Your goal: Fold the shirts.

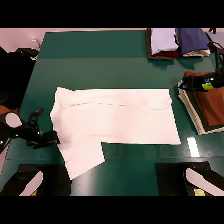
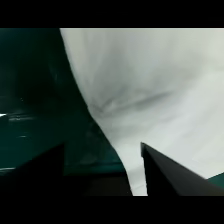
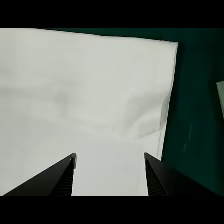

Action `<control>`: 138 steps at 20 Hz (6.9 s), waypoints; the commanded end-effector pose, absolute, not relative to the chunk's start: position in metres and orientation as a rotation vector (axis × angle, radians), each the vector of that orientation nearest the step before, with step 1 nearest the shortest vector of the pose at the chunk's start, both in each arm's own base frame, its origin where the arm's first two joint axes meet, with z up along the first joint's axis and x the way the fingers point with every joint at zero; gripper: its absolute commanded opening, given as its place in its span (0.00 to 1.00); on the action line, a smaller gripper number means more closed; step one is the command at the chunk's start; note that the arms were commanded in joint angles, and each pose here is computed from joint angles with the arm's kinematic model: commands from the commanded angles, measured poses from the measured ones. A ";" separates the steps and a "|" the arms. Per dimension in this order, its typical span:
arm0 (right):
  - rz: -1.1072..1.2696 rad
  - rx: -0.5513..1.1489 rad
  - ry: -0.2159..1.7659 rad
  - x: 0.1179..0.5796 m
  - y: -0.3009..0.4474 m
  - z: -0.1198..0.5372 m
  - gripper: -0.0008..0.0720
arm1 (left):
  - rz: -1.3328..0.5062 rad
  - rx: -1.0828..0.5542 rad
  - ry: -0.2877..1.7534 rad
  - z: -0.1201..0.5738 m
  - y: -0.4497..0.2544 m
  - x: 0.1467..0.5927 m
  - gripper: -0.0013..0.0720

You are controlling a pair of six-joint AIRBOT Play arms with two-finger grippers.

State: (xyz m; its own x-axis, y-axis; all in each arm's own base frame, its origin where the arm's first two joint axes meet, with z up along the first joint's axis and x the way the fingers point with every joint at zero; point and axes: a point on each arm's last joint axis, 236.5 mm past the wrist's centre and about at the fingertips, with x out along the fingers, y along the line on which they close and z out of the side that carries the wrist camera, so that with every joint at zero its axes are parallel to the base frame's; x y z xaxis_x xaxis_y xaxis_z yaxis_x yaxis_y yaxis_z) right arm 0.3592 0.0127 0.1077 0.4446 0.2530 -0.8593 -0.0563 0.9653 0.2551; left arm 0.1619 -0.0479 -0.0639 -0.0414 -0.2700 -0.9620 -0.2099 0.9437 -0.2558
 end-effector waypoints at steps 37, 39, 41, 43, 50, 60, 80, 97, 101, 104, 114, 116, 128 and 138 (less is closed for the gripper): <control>0.091 0.531 1.718 0.179 0.013 -0.099 0.28 | -0.274 -0.450 1.381 -0.016 -0.091 0.194 0.05; 0.119 0.474 1.669 0.188 0.011 -0.083 0.04 | -0.280 -0.432 1.366 -0.007 -0.089 0.194 0.05; 0.135 0.440 1.620 0.193 0.010 -0.061 0.04 | -0.258 -0.410 1.319 0.009 -0.084 0.192 0.05; 0.135 0.389 1.600 0.186 0.007 -0.042 0.04 | -0.268 -0.408 1.318 0.020 -0.087 0.176 0.05; 0.062 0.251 1.481 0.178 -0.012 -0.014 0.04 | -0.284 -0.396 1.294 0.040 -0.088 0.176 0.05; 0.110 0.172 1.407 0.313 -0.016 0.006 0.04 | -0.195 -0.385 1.095 0.042 -0.057 0.356 0.05; 0.255 0.594 1.376 0.398 -0.039 -0.012 0.74 | -0.248 -0.452 1.066 0.048 -0.066 0.442 0.11; 0.449 0.700 1.387 0.396 0.017 -0.066 0.04 | -0.561 -0.353 1.093 0.018 -0.276 0.423 0.05; 0.542 0.632 1.196 0.416 0.027 0.031 0.04 | -0.637 -0.307 1.128 -0.006 -0.331 0.430 0.05; 0.602 0.599 1.022 0.431 0.049 0.121 0.04 | -0.652 -0.306 1.172 -0.031 -0.359 0.431 0.05; 0.888 0.360 0.856 0.405 0.196 0.238 0.04 | -0.675 -0.325 1.187 -0.056 -0.390 0.431 0.05; 0.918 0.349 0.832 0.402 0.216 0.247 0.04 | -0.677 -0.319 1.194 -0.057 -0.390 0.429 0.06; 1.234 0.428 0.828 0.369 0.392 0.219 0.04 | -0.419 -0.221 0.811 0.169 -0.170 0.507 0.06; 1.339 0.184 0.852 0.366 0.480 0.143 0.53 | -0.249 -0.170 0.615 0.276 -0.072 0.461 0.05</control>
State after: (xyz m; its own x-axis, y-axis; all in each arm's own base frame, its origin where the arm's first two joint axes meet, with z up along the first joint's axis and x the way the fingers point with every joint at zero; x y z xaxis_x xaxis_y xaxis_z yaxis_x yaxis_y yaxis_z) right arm 0.3605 0.4978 0.1651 -0.0052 0.9380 -0.3465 -0.7622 0.2206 0.6087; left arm 0.4726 -0.0807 0.2727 0.7926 -0.2983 -0.5318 0.1913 0.9498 -0.2477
